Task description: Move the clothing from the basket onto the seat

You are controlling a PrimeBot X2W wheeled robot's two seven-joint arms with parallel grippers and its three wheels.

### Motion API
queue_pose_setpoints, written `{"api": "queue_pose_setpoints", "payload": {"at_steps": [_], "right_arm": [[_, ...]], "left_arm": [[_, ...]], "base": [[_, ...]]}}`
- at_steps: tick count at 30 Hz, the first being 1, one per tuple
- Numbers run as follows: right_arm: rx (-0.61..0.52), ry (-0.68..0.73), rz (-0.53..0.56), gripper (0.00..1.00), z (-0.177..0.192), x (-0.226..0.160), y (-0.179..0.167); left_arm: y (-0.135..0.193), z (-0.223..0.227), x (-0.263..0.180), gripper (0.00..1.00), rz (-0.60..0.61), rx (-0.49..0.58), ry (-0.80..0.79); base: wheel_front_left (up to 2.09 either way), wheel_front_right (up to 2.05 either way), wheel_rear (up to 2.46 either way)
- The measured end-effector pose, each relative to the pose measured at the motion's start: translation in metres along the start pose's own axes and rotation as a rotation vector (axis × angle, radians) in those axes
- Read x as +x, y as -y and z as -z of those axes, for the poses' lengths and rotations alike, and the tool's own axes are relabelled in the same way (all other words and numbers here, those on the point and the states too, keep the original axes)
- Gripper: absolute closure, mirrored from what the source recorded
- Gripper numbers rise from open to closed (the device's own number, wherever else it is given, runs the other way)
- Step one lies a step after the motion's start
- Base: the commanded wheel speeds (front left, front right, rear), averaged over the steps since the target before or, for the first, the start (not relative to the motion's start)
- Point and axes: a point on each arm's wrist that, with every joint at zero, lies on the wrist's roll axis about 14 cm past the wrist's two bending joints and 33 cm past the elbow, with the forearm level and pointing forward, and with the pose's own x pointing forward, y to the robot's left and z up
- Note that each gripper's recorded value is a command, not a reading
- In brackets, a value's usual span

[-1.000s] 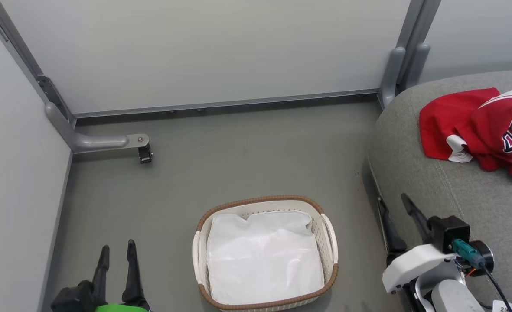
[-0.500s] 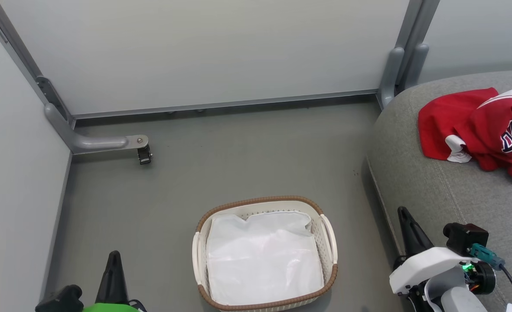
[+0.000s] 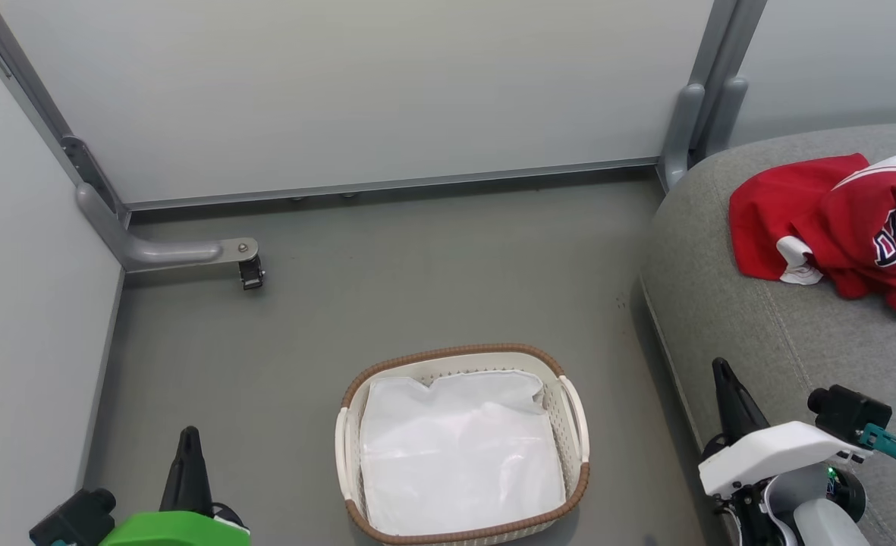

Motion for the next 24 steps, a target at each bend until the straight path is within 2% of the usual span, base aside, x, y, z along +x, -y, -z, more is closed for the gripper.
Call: {"api": "queue_pose_setpoints", "payload": {"at_steps": [24], "right_arm": [[0.322, 0.019, 0.039, 1.00, -0.012, -0.002, 0.010]], "left_arm": [[0.007, -0.012, 0.012, 1.00, 0.016, -0.290, -0.004]], "base": [[0.00, 0.00, 0.00]]}}
